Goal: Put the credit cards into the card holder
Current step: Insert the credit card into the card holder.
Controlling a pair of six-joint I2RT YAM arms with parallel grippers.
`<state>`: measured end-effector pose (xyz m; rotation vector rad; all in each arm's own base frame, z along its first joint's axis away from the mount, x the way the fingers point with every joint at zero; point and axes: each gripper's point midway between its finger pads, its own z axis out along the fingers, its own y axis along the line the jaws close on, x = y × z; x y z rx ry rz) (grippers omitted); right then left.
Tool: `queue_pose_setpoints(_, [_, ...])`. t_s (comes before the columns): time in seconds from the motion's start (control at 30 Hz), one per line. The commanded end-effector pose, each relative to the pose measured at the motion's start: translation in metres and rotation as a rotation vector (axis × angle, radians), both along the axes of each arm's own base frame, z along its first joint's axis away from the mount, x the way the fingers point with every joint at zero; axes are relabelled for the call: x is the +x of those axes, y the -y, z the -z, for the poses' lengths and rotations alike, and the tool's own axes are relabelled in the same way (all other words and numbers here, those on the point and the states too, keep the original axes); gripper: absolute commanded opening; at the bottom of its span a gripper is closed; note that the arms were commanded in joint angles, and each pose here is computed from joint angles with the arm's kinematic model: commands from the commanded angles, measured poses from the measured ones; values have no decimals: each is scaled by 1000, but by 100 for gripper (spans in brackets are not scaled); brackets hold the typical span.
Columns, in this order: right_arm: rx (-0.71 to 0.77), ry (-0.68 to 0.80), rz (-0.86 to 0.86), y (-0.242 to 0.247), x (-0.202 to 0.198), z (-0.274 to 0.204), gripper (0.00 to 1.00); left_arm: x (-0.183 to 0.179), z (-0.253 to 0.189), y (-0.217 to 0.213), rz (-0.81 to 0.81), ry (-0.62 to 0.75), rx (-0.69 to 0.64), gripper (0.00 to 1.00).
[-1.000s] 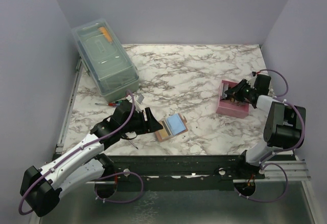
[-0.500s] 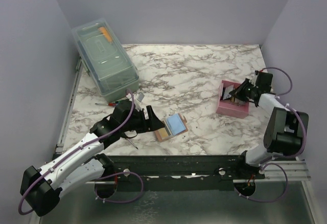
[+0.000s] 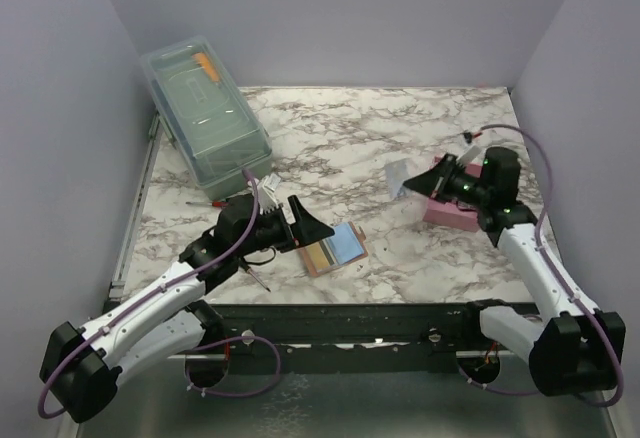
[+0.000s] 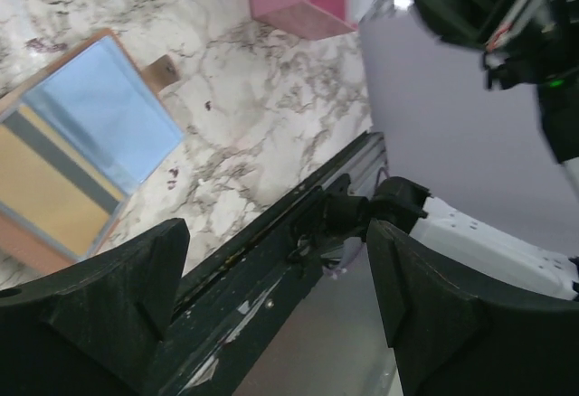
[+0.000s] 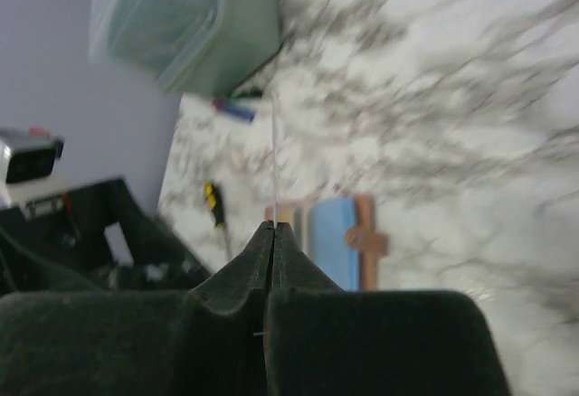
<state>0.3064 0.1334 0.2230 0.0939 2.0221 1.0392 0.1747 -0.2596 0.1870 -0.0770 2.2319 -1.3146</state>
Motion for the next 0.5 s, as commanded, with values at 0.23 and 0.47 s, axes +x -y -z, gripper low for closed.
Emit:
queue_pose_setpoints(0.23, [405,-99,-423,-125,-94,3,0,0,-29,12,-22,30,-329,84])
queue_pose_setpoints(0.47, [464,-111,-474,-152,-104,10,0,6,-19,8,-82,-1,-350,74])
